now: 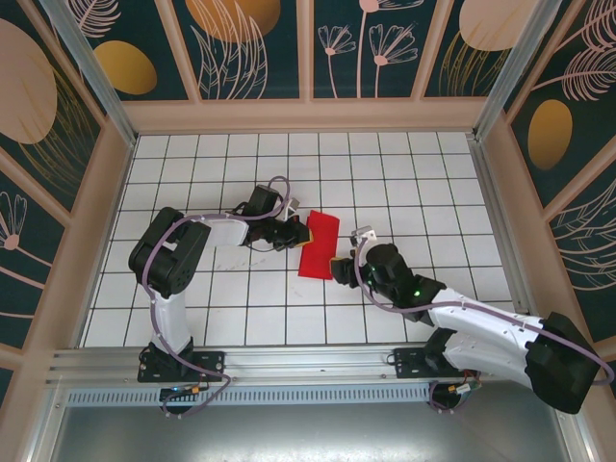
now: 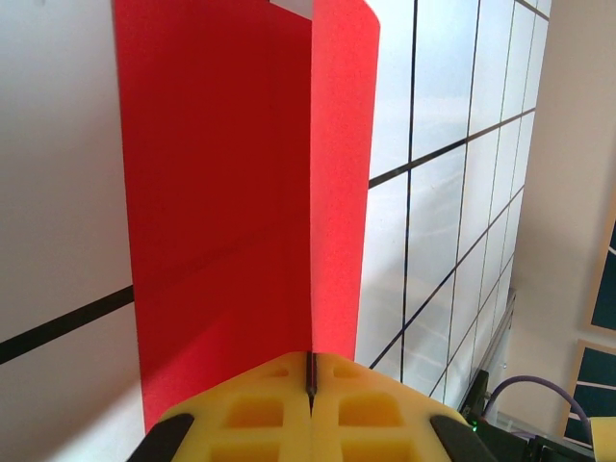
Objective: Fold a paper plane with a square sheet of paper (pick it up from the middle)
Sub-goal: Fold the triangle a second time at the center of the table.
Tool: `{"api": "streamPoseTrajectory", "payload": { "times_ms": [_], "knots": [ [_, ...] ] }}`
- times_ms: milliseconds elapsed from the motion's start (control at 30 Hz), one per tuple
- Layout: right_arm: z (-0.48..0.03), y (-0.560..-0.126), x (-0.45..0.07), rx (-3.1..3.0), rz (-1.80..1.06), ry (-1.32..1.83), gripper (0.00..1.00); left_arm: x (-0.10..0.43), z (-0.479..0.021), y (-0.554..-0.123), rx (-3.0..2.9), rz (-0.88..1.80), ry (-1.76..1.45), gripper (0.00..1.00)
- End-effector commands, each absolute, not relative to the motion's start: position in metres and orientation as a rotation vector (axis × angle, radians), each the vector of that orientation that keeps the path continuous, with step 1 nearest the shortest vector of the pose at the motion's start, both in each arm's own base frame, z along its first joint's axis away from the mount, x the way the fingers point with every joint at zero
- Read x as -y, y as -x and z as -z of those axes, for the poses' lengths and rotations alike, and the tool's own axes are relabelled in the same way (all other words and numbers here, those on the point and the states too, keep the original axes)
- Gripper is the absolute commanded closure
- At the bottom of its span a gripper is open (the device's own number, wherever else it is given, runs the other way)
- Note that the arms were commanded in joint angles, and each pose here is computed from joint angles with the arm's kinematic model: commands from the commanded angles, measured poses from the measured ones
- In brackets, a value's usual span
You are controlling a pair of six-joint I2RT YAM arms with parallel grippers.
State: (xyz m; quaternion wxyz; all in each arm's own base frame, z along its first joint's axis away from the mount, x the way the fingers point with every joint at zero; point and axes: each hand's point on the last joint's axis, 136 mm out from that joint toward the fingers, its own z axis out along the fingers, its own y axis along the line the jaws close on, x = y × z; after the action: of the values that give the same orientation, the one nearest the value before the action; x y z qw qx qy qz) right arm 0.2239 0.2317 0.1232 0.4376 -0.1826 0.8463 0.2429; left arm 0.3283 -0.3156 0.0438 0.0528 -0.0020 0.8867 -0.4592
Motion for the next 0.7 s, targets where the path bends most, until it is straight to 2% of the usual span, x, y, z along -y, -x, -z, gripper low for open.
{"api": "streamPoseTrajectory", "payload": {
  "times_ms": [0, 233, 400, 667],
  "knots": [
    [-0.132, -0.225, -0.236, -2.073, -0.563, 0.500, 0.39, 0.319, -0.048, -0.330, -2.692, 1.399, 0.007, 0.98],
    [-0.121, -0.205, -0.273, -2.051, -0.516, 0.731, 0.38, 0.324, -0.051, -0.332, -2.683, 1.418, -0.007, 0.99],
    [-0.102, -0.213, -0.302, -2.053, -0.312, 0.843, 0.36, 0.324, -0.053, -0.334, -2.675, 1.404, -0.015, 0.99],
    [-0.073, -0.216, -0.318, -2.108, -0.181, 0.859, 0.35, 0.323, -0.050, -0.331, -2.685, 1.407, -0.003, 0.99]
  ]
}}
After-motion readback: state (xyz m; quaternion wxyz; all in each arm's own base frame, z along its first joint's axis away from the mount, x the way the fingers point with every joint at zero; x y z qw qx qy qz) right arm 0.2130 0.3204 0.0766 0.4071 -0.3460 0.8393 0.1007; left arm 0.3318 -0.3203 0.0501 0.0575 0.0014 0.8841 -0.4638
